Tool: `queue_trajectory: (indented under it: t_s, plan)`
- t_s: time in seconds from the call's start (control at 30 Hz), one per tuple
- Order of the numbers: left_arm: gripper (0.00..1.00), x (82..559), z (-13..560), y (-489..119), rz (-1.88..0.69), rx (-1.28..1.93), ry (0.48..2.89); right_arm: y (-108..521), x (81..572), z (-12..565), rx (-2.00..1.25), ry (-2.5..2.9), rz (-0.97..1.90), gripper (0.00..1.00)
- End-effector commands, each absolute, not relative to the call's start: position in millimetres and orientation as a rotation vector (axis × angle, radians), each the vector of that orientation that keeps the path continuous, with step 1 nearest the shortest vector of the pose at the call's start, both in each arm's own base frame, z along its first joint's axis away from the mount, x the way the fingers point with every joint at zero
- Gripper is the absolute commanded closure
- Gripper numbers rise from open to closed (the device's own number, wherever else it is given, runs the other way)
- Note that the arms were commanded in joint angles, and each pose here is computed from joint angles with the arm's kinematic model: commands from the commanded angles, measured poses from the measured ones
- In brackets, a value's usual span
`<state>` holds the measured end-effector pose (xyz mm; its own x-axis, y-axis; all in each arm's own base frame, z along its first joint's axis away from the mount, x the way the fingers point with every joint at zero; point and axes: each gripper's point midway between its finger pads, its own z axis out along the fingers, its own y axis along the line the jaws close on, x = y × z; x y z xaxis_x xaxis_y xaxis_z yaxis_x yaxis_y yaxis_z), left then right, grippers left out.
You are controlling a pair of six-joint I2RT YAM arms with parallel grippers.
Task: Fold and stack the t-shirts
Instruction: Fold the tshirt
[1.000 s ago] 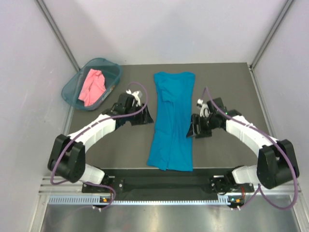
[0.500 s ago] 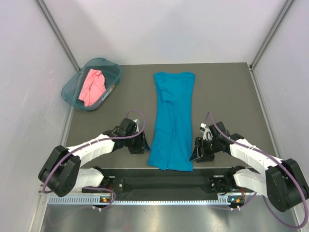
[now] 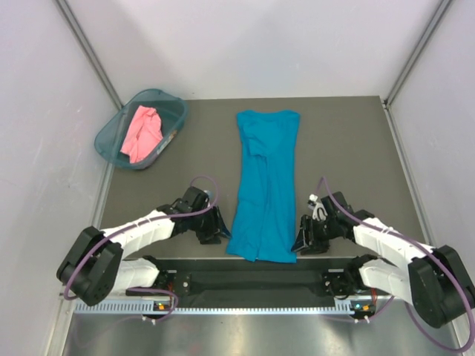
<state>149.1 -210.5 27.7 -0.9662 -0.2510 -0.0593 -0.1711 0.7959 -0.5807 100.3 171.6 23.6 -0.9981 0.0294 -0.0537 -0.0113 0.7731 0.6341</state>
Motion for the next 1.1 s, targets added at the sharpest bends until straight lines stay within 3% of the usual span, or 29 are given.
queue_trajectory:
  t_s: [0.0, 0.9, 1.07]
  plan:
    - [0.47, 134, 23, -208, -0.895, -0.391, 2.910, 173, 91, 26, 0.001, 2.893, 1.063, 0.51]
    - [0.55, 111, 16, -223, -0.921, -0.404, 3.010, 175, 84, 18, 0.024, 2.910, 1.072, 0.52]
    - [0.64, 115, 16, -223, -0.916, -0.407, 2.993, 178, 86, 16, 0.020, 2.899, 1.079, 0.52]
